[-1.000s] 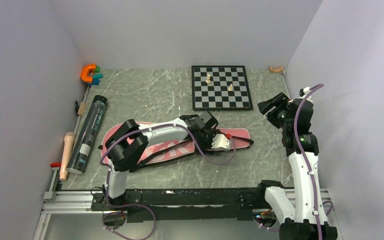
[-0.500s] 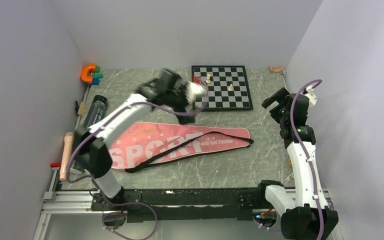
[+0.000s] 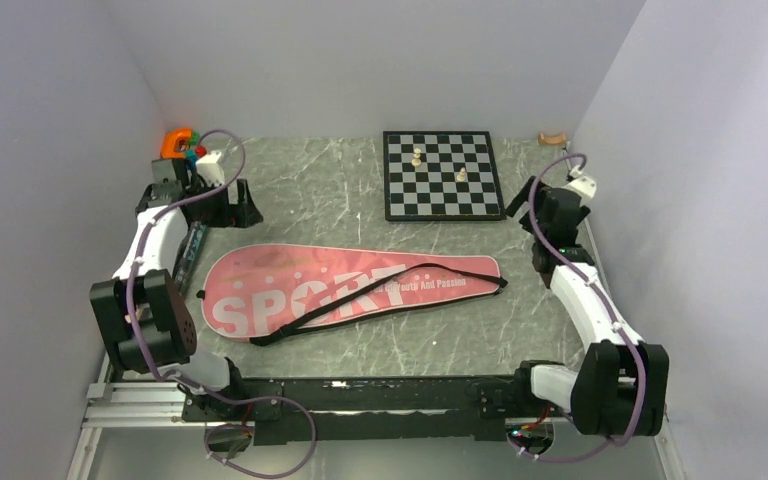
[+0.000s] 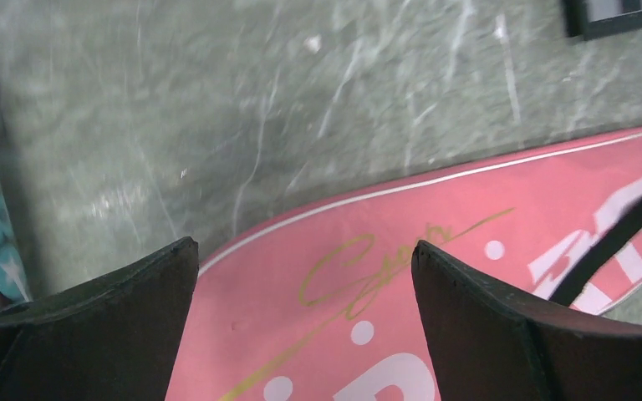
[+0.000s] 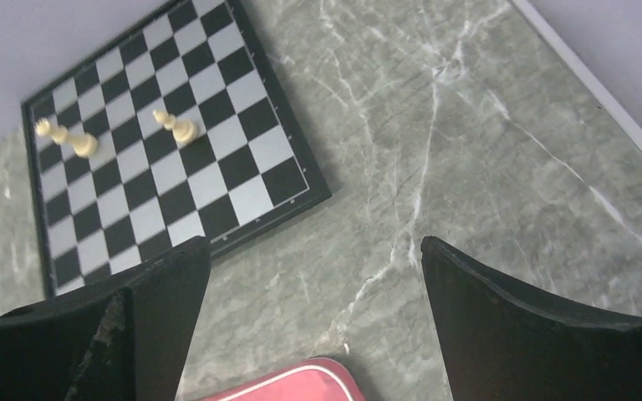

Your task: Pack up the badminton gear

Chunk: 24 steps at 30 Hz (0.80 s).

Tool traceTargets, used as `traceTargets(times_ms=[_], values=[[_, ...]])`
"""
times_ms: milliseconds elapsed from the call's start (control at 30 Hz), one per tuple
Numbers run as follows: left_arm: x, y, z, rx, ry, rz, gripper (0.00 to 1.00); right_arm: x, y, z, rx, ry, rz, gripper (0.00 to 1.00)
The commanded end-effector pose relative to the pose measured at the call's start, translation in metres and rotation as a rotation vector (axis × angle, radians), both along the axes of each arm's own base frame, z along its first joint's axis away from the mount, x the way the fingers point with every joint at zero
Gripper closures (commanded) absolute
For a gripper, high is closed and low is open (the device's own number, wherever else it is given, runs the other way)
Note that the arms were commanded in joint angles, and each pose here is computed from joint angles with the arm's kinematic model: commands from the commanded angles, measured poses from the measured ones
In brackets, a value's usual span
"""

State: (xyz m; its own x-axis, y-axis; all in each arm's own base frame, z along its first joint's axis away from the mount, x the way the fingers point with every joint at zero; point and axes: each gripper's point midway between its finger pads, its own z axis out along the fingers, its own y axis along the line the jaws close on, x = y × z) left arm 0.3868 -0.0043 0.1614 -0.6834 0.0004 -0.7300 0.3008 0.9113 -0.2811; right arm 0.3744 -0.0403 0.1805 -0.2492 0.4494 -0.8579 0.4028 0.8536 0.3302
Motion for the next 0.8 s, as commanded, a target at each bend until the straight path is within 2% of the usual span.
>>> traceTargets(times_ms=[0,67,167,333,467,600,767], values=[[0.006,0.018,-0.020,-0.002,0.011,0.160,0.01,0.016,-0.005,0.015,-0.201,-0.165,0.023,0.00],[0.004,0.030,-0.033,0.035,0.040,0.236,0.01,0.014,-0.005,0.012,-0.271,-0.216,0.037,0.00],[0.002,0.040,-0.042,0.066,0.011,0.305,0.01,0.001,-0.013,-0.009,-0.332,-0.222,0.013,0.00],[-0.001,0.043,-0.038,0.102,-0.224,0.329,0.00,-0.021,-0.022,-0.058,-0.328,-0.124,-0.032,0.00],[-0.003,0.039,-0.025,0.125,-0.404,0.329,0.01,-0.034,-0.017,-0.050,-0.368,-0.284,-0.050,0.00],[-0.001,0.039,-0.026,0.154,-0.464,0.363,0.01,-0.039,-0.024,-0.053,-0.365,-0.298,-0.108,0.00],[-0.014,0.028,-0.027,0.220,-0.644,0.328,0.00,-0.050,-0.023,-0.057,-0.375,-0.327,-0.128,0.00]])
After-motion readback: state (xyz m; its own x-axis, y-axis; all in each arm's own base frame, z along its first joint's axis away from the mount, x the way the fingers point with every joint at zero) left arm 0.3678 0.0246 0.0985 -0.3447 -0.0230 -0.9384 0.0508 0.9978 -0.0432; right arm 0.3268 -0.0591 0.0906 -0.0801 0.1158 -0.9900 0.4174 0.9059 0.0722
